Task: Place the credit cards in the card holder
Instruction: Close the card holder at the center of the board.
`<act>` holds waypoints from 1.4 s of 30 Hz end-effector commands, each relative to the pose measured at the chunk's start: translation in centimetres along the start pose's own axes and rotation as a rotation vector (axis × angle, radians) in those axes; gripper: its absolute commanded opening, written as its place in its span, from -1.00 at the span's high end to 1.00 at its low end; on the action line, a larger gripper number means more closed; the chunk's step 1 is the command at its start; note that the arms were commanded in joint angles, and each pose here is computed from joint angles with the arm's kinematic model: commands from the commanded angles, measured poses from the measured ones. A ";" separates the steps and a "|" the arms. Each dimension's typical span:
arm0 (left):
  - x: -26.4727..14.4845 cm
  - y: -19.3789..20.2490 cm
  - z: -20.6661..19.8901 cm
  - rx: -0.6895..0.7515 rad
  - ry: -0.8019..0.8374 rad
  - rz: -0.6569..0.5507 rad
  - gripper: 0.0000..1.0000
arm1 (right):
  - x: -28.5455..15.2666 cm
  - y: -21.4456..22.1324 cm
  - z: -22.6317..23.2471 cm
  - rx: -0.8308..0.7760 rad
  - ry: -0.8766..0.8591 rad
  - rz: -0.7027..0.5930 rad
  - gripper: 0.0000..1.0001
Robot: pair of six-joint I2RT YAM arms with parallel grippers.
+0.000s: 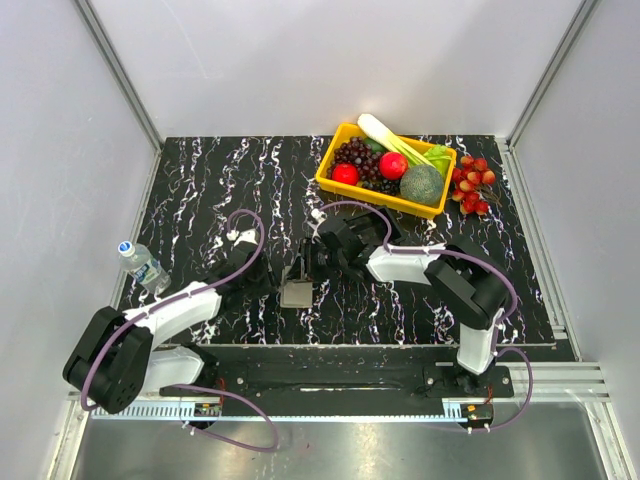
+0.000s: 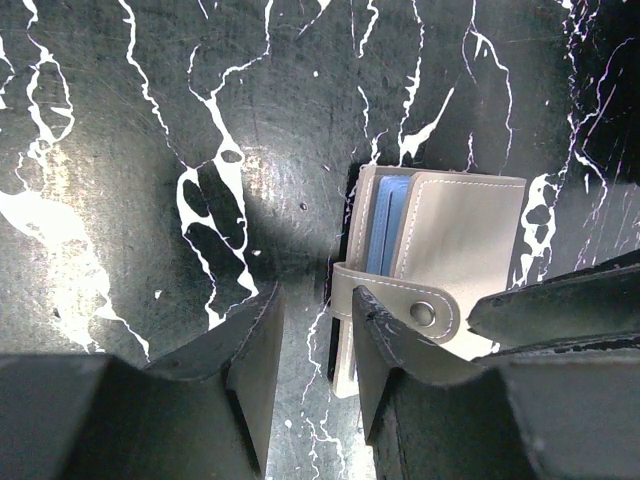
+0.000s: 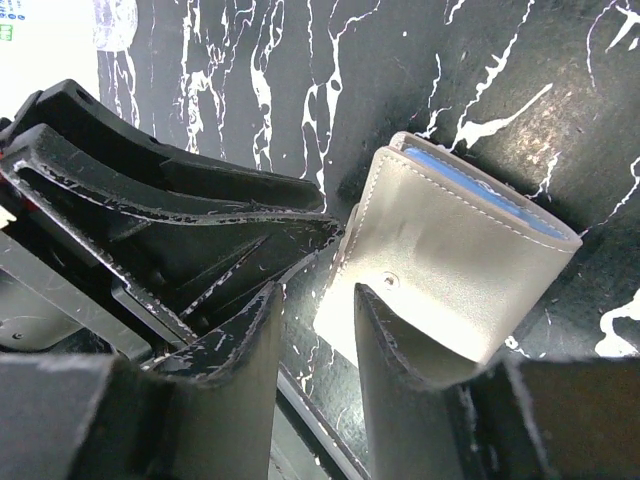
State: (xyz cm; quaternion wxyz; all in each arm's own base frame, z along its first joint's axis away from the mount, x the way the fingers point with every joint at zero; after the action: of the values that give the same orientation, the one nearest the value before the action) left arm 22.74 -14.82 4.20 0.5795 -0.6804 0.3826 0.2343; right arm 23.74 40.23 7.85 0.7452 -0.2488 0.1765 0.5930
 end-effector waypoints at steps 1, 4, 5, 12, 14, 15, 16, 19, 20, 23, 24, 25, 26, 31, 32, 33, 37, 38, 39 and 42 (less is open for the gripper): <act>0.2 -0.6 -0.6 0.006 0.043 -0.031 0.25 | -0.5 -0.9 1.9 -0.029 -0.034 -0.048 0.20; 0.2 -0.6 -0.7 0.009 0.048 -0.034 0.25 | 0.0 -0.8 1.8 -0.026 -0.035 -0.040 0.23; 0.2 -0.6 -0.7 0.012 0.051 -0.035 0.25 | 0.0 -0.9 1.9 -0.026 -0.035 -0.042 0.24; 0.2 -0.4 -0.8 0.021 0.058 -0.032 0.27 | 0.7 -1.1 1.5 -0.033 -0.006 -0.035 0.37; 0.2 -0.5 -0.8 0.021 0.060 -0.032 0.27 | 0.9 -1.1 1.2 -0.032 0.000 -0.031 0.38; 0.2 -0.5 -0.8 0.021 0.061 -0.034 0.27 | 1.0 -1.1 1.2 -0.032 -0.001 -0.029 0.42; 0.2 -0.5 -0.8 0.021 0.059 -0.033 0.27 | 1.0 -1.1 1.2 -0.031 0.000 -0.029 0.45; 0.2 -0.5 -0.8 0.019 0.061 -0.034 0.27 | 1.0 -1.0 1.1 -0.030 0.008 -0.021 0.48; 0.2 -0.5 -0.8 0.018 0.059 -0.033 0.27 | 1.0 -1.1 1.0 -0.031 0.012 -0.024 0.49; 0.2 -0.5 -0.8 0.018 0.060 -0.034 0.27 | 0.9 -0.8 0.8 -0.037 0.030 -0.018 0.49; 0.2 -0.5 -0.8 0.018 0.061 -0.034 0.27 | 0.9 -0.7 0.7 -0.041 0.035 -0.018 0.49; 0.3 -0.5 -0.8 0.019 0.060 -0.034 0.27 | 0.9 -0.6 0.6 -0.041 0.042 -0.015 0.48; 0.2 -0.5 -0.8 0.018 0.060 -0.034 0.27 | 0.9 -0.6 0.5 -0.042 0.047 -0.014 0.48; 0.2 -0.6 -0.9 0.018 0.062 -0.035 0.27 | 1.2 -0.5 0.5 -0.045 0.049 -0.007 0.47; 0.2 -0.5 -0.8 0.018 0.062 -0.035 0.27 | 1.3 -0.5 0.5 -0.048 0.048 -0.006 0.48; 0.2 -0.6 -0.8 0.017 0.061 -0.036 0.27 | 1.3 -0.5 0.5 -0.048 0.048 -0.004 0.49; 0.2 -0.6 -0.9 0.018 0.063 -0.035 0.27 | 1.4 -0.8 0.8 -0.056 0.045 -0.012 0.62; 0.2 -0.6 -0.9 0.018 0.064 -0.036 0.27 | 1.4 -0.8 0.8 -0.057 0.049 -0.014 0.64; 0.2 -0.7 -0.9 0.017 0.065 -0.037 0.27 | 1.4 -0.9 0.7 -0.056 0.051 -0.018 0.68; 0.2 -0.6 -0.9 0.018 0.064 -0.036 0.28 | 1.2 -0.9 0.5 -0.063 0.066 -0.026 0.86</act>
State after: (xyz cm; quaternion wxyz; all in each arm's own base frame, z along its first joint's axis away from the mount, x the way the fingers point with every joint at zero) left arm 22.62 -15.20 4.09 0.5763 -0.6821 0.3923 0.2207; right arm 24.12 40.56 6.71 0.7316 -0.2783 0.1979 0.5900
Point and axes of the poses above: each gripper's point midway between its finger pads, its own x axis out along the fingers, its own z axis along the line the jaws close on, y = z × x, the point moved 2 cm from there along -x, back along the fingers, and after that the axes turned 15 degrees about x, right-handed, at the moved point
